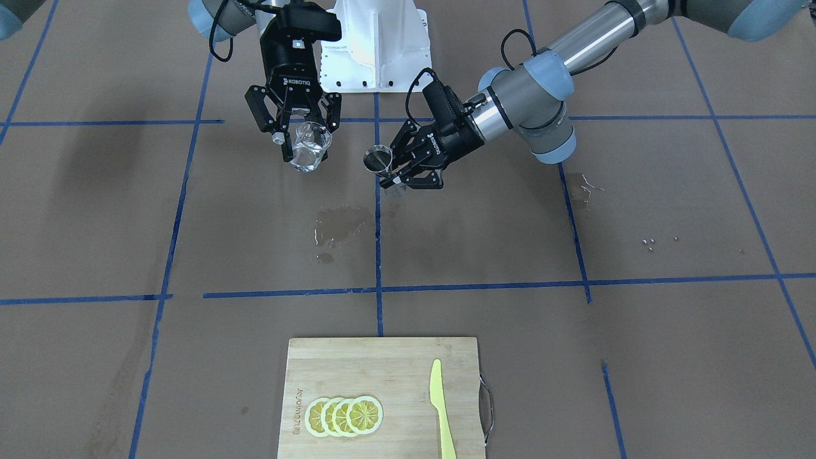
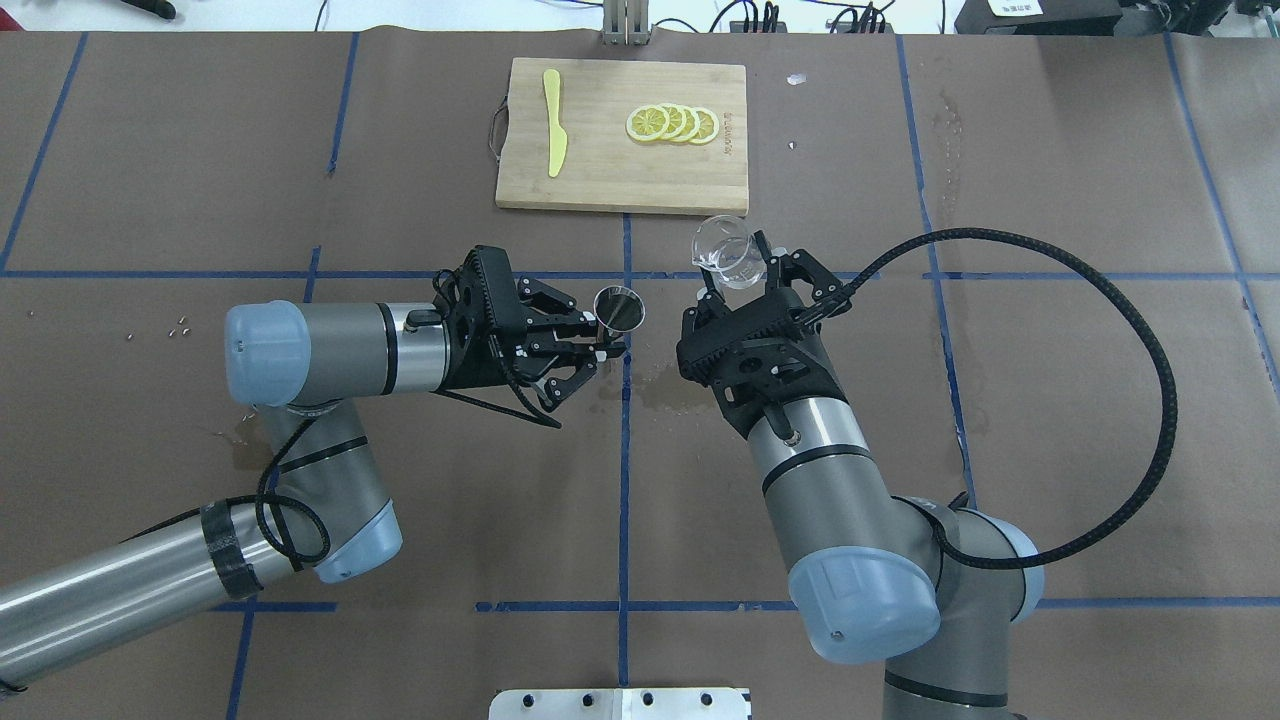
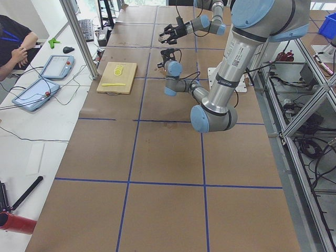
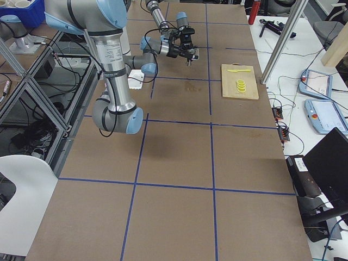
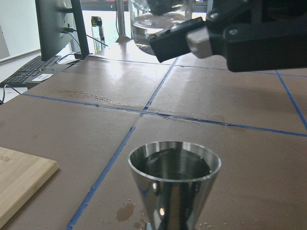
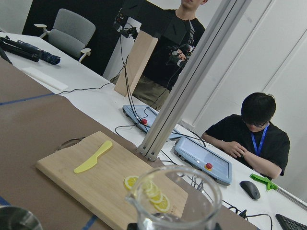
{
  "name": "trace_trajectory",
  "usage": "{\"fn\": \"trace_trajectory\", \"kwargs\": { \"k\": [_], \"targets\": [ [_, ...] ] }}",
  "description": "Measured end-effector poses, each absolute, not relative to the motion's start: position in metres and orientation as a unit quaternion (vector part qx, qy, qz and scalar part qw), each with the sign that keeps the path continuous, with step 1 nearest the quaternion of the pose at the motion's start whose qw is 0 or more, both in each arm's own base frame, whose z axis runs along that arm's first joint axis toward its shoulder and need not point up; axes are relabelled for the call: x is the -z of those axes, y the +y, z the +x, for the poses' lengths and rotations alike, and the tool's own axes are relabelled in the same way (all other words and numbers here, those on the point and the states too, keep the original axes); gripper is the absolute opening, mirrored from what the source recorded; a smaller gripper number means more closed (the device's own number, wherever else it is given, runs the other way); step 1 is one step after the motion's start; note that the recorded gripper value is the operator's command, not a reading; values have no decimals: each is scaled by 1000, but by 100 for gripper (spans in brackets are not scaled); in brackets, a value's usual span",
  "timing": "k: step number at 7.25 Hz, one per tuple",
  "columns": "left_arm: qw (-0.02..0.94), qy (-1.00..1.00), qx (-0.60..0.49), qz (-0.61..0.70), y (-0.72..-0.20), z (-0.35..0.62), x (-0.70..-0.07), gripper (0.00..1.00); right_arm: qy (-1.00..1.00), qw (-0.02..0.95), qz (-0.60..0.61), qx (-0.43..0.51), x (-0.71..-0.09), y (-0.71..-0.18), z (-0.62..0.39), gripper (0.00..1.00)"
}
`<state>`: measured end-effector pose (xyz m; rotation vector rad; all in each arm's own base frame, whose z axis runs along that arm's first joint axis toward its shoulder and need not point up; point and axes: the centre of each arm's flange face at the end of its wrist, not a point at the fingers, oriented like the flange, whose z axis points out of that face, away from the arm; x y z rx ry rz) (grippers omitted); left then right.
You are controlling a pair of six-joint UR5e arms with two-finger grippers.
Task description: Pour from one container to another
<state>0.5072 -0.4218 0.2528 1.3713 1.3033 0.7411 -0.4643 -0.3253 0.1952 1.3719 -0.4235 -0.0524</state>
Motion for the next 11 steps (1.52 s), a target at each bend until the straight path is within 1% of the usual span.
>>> {"fn": "trace_trajectory", "kwargs": {
  "k": [4,7,11],
  "targets": [
    [545,534,-290,577,-427,451,-285,0,-192,754,628,25,-199,-326,-465,0],
    [569,514,-279,578,-426,400,-326,0,-187,756,627,30,-206,-325,-466,0],
    [593,498,-247,582,-391,325,-427,0,-185,757,626,31,-209,-325,-466,0]
  ]
}}
